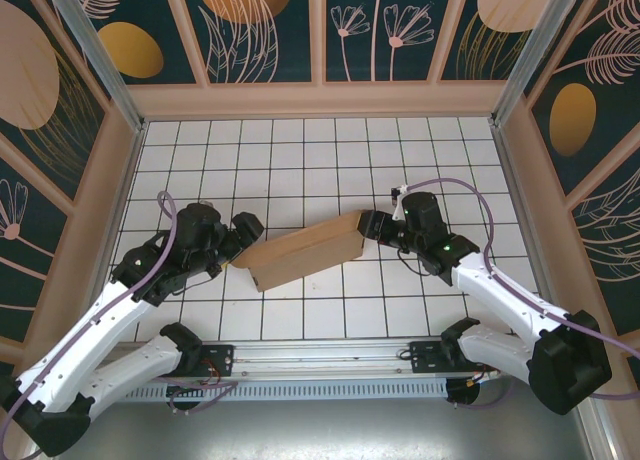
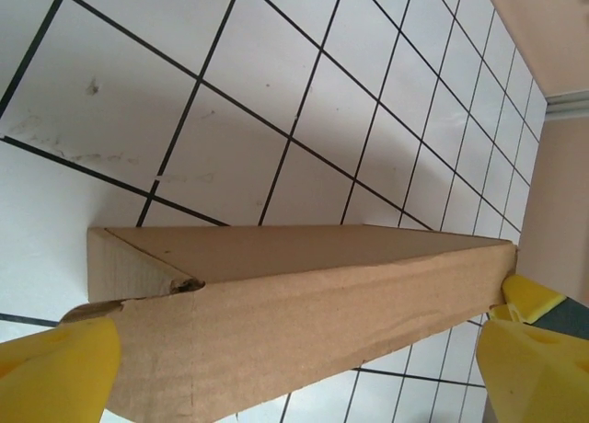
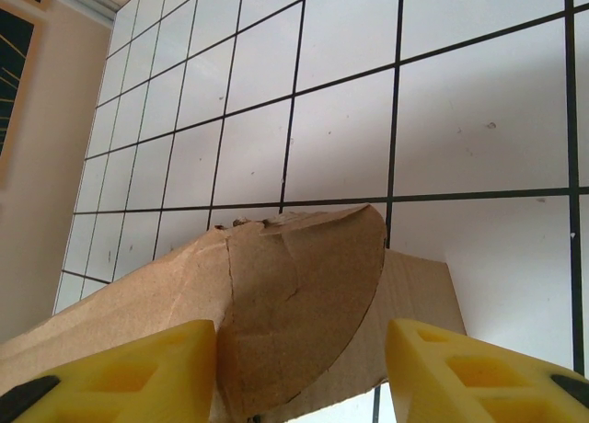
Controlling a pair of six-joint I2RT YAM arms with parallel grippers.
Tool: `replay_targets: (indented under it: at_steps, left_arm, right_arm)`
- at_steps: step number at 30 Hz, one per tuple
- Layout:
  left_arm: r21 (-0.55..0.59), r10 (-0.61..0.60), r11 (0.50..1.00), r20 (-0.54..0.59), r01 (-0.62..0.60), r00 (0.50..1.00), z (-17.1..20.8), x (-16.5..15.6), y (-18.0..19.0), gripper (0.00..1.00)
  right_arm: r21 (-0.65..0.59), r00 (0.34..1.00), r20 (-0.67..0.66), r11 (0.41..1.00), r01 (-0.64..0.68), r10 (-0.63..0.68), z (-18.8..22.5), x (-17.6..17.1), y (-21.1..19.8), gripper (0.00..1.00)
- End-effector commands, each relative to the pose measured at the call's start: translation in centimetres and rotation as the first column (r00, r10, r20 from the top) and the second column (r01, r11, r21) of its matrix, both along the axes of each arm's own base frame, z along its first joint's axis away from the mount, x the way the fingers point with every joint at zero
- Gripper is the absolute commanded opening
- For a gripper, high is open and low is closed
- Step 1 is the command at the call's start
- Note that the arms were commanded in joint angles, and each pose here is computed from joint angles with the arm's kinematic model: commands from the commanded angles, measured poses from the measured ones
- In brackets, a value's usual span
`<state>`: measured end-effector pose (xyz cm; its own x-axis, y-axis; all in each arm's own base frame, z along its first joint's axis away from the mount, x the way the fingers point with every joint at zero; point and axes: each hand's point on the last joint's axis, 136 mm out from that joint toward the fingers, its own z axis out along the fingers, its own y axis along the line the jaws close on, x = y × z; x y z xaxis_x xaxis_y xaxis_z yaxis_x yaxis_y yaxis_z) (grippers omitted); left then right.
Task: Fold the paper box
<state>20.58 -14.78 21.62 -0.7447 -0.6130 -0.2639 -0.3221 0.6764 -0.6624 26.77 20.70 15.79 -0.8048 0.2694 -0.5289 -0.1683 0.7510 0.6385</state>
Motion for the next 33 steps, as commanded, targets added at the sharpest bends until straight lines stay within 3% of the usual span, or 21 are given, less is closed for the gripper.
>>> replay_targets:
  at_steps: [1, 14, 22, 33]
  left_arm:
    - [-0.041, -0.011, 0.999, -0.044, 0.009, 0.999, -0.6, -0.6, -0.5, 0.99]
    - [-0.142, -0.027, 0.990, -0.034, 0.022, 0.999, -4.8, 0.0, -2.3, 0.95]
    - [-0.049, -0.036, 0.998, 0.037, 0.038, 0.999, -6.2, 0.9, -1.4, 0.92]
    - [-0.028, -0.111, 0.993, 0.105, 0.114, 0.988, -6.3, 2.9, -3.3, 0.92]
  right_arm:
    - [-0.158, 0.982, -0.186, 0.987, -0.001, -0.029, -6.3, -2.8, -2.1, 0.51]
    - [-0.092, 0.980, -0.197, 0.995, -0.049, 0.030, -6.2, -3.7, -1.0, 0.51]
    - [0.050, 0.970, -0.169, 0.985, -0.167, 0.173, -4.9, -5.5, 1.1, 0.46]
    - [0.270, 0.945, -0.127, 0.928, -0.258, 0.300, -2.7, -6.8, 3.8, 0.44]
